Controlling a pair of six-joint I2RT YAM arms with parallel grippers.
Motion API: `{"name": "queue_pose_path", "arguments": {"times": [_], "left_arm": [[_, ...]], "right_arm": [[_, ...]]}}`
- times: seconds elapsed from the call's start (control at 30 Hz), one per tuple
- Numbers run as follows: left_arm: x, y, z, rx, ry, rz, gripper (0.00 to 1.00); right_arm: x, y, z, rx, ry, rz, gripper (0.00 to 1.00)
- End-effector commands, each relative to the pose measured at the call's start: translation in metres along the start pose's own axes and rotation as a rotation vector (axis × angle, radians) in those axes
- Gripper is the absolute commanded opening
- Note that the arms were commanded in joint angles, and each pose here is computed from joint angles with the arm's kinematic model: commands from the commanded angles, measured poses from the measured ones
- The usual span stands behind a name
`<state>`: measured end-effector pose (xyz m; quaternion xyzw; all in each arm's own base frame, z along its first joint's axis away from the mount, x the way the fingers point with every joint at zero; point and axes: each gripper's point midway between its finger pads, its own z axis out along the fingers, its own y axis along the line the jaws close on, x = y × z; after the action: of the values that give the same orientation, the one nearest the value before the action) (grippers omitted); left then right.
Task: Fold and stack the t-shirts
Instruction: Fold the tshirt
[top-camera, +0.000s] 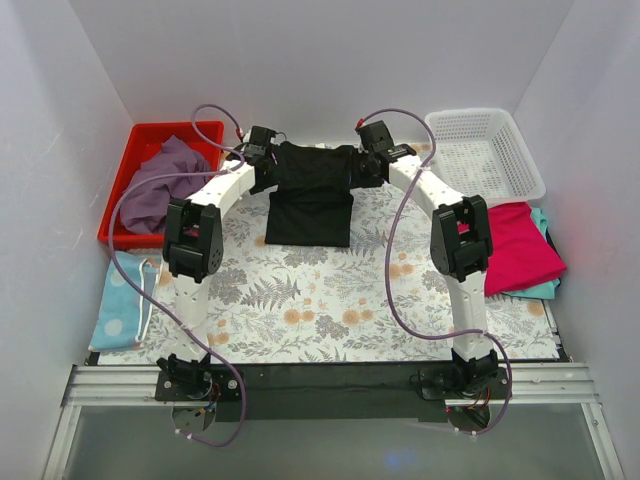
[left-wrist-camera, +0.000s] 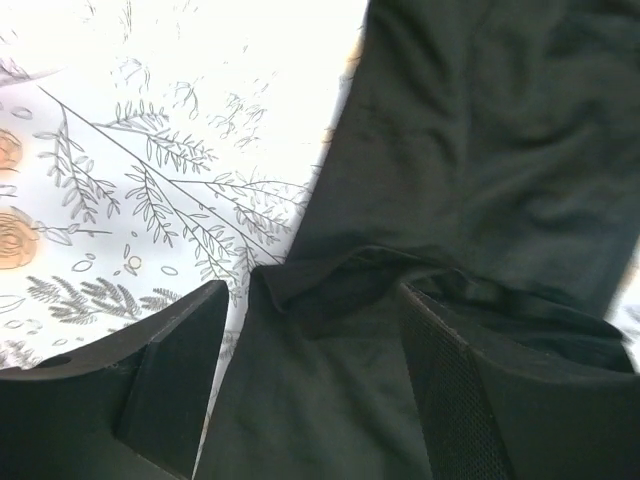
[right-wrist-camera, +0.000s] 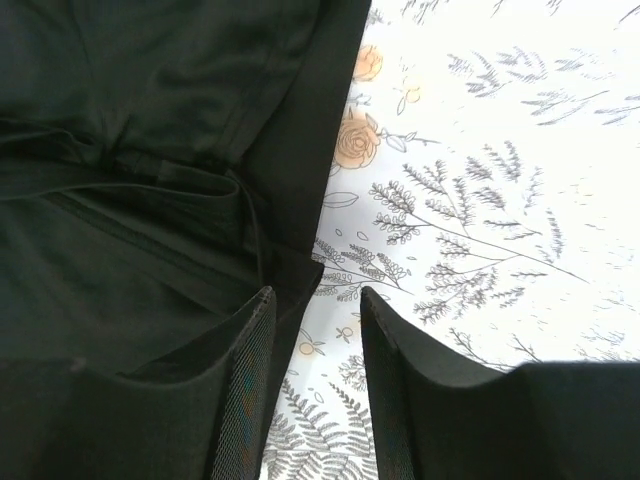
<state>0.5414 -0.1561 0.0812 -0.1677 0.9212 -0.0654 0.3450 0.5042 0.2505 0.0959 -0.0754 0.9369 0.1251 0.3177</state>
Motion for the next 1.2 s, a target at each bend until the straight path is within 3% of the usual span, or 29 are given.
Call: {"name": "queue_pose_path", "arguments": {"times": [0.0,0.17,0.3,0.43,0.53,0.87,1.17], "left_arm": [[-0.053,-0.025,-0.075,0.132,-0.133,-0.001,0.67],[-0.010,-0.015,-0.088,0.151,-0.048,0.025,0.67],[0.034,-0.010,-0.083,0.166,0.054,0.056,0.56],[0.063,-0.005,-0.068,0.157,0.131,0.083,0.37],[0.070,-0.005,-0.053,0.145,0.153,0.095,0.37],[0.051,-0.014,-0.006,0.085,0.139,0.142,0.36],[0.017,-0.023,0.008,0.083,0.079,0.114,0.36]], "right_arm": [[-0.045,0.009,-0.053,-0.019,-0.132,-0.004,0.46],[0.003,0.033,-0.052,-0.087,-0.029,-0.020,0.45],[0.035,0.049,-0.043,-0.106,0.032,-0.046,0.43],[0.055,0.062,-0.031,-0.159,0.093,-0.030,0.43],[0.058,0.065,-0.022,-0.171,0.107,-0.025,0.42],[0.038,0.063,0.007,-0.159,0.088,-0.008,0.42],[0.007,0.035,0.022,-0.107,0.035,0.019,0.42]]}}
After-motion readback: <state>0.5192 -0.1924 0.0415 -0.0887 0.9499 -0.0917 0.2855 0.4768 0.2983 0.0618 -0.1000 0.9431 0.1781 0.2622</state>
